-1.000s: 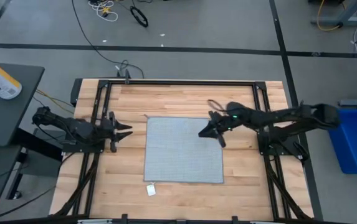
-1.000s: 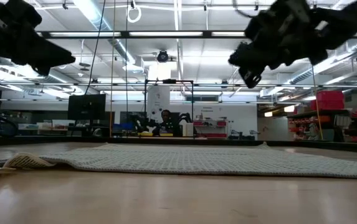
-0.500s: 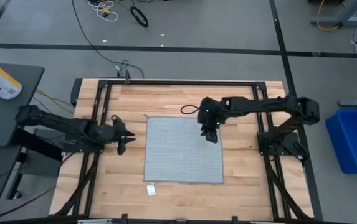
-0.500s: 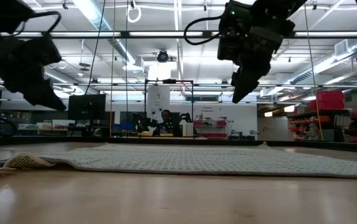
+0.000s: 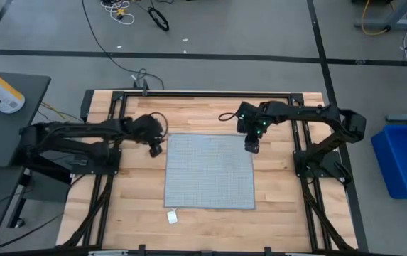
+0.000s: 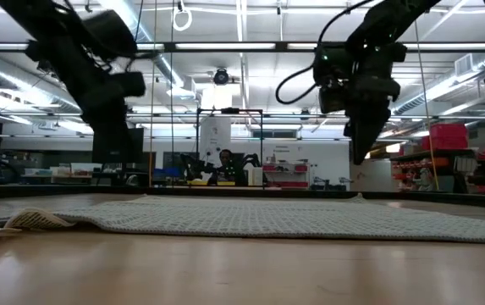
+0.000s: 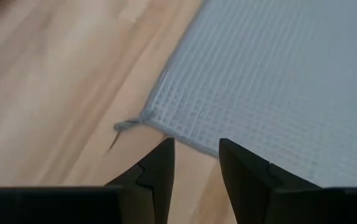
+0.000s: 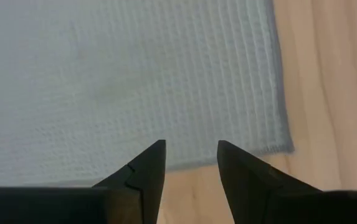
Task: Fold microfiber towels
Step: Fold the gray towel
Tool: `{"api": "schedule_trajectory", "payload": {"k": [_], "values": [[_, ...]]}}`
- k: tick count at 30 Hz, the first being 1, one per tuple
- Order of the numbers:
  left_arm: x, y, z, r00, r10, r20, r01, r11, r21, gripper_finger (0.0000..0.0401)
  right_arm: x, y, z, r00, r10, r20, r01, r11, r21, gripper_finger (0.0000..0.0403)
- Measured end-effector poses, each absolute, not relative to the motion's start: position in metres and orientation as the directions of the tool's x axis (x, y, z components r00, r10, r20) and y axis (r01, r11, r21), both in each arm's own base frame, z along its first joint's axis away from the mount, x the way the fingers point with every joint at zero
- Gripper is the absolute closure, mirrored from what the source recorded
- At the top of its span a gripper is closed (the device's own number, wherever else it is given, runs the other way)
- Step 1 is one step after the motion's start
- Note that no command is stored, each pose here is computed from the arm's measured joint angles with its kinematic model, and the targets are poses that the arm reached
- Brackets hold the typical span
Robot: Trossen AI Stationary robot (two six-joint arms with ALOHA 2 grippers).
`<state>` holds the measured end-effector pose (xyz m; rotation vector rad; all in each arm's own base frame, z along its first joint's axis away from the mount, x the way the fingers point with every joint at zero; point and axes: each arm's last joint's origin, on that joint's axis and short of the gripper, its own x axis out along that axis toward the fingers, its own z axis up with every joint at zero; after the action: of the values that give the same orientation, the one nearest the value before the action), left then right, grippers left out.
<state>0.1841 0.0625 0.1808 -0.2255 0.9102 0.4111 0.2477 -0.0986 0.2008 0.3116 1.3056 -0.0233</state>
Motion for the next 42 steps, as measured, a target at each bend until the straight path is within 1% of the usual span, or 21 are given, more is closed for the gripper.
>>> {"api": "schedule_trajectory", "payload": {"k": [2, 6, 9, 15, 18, 23, 28, 34, 42], "values": [[0.19, 0.074, 0.174, 0.5, 0.206, -0.841, -0.435, 0.9, -0.038, 0.0266, 0.244, -0.102, 0.198, 0.257, 0.16, -0.953, 0.19, 0.959, 0.212, 0.0242], [0.202, 0.097, 0.161, 0.393, 0.163, -0.905, -0.439, 0.898, -0.029, 0.0266, 0.24, -0.11, 0.198, 0.258, 0.157, -0.953, 0.196, 0.958, 0.211, 0.0238], [0.214, 0.108, 0.155, 0.357, 0.119, -0.927, -0.423, 0.905, -0.047, 0.0266, 0.237, -0.115, 0.198, 0.258, 0.159, -0.953, 0.193, 0.958, 0.212, 0.0239], [0.238, 0.124, 0.154, 0.344, 0.102, -0.934, -0.386, 0.921, -0.042, 0.0266, 0.232, -0.122, 0.198, 0.254, 0.157, -0.954, 0.202, 0.956, 0.211, 0.0248], [0.246, 0.133, 0.153, 0.344, 0.081, -0.935, -0.376, 0.925, -0.058, 0.0265, 0.231, -0.127, 0.198, 0.268, 0.147, -0.952, 0.212, 0.955, 0.207, 0.0245], [0.246, 0.142, 0.151, 0.344, 0.033, -0.938, -0.354, 0.93, -0.097, 0.0265, 0.228, -0.134, 0.198, 0.283, 0.122, -0.951, 0.241, 0.951, 0.194, 0.0215], [0.241, 0.144, 0.151, 0.325, 0.002, -0.946, -0.343, 0.932, -0.116, 0.0265, 0.23, -0.141, 0.199, 0.269, 0.007, -0.963, 0.309, 0.947, 0.093, 0.0177], [0.238, 0.144, 0.151, 0.321, -0.028, -0.947, -0.337, 0.931, -0.142, 0.0265, 0.233, -0.143, 0.187, 0.233, 0.039, -0.972, 0.323, 0.939, 0.115, 0.0149], [0.236, 0.148, 0.151, 0.327, -0.023, -0.945, -0.339, 0.93, -0.14, 0.0265, 0.242, -0.149, 0.155, 0.148, 0.089, -0.985, 0.31, 0.942, 0.132, 0.0134]]}}
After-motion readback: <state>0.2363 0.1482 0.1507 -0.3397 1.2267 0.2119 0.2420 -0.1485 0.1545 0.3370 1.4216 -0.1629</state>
